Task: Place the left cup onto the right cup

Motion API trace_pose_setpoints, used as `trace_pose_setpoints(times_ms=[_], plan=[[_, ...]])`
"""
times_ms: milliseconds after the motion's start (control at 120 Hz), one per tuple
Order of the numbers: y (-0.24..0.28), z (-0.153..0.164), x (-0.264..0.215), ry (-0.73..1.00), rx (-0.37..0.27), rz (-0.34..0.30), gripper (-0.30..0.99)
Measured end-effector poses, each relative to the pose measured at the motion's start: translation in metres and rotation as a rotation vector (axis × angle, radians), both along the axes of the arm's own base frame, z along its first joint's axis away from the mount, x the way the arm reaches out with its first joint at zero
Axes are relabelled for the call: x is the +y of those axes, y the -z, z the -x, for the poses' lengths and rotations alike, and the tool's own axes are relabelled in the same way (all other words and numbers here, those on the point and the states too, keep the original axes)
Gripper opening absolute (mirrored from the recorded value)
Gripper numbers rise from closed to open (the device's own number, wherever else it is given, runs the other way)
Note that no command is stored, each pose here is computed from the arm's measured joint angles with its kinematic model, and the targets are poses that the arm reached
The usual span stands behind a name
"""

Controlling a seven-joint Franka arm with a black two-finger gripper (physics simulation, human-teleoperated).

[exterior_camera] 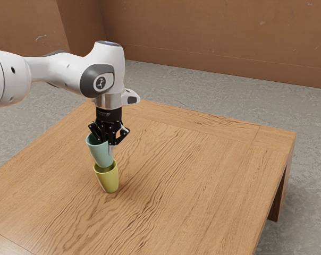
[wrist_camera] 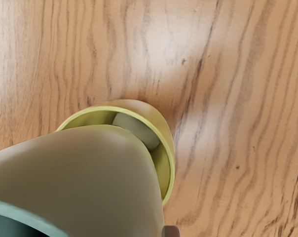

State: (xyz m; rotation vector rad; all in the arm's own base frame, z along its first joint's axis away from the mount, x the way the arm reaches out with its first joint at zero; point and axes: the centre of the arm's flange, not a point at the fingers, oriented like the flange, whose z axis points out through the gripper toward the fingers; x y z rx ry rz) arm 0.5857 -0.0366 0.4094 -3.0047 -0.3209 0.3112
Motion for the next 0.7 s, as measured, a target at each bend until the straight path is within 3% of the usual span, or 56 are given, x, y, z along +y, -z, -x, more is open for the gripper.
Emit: trace_pose_setpoints(times_ms=[700], plan=[[0.012, -0.003, 0.004, -0.013, -0.001, -0.004, -0.08]])
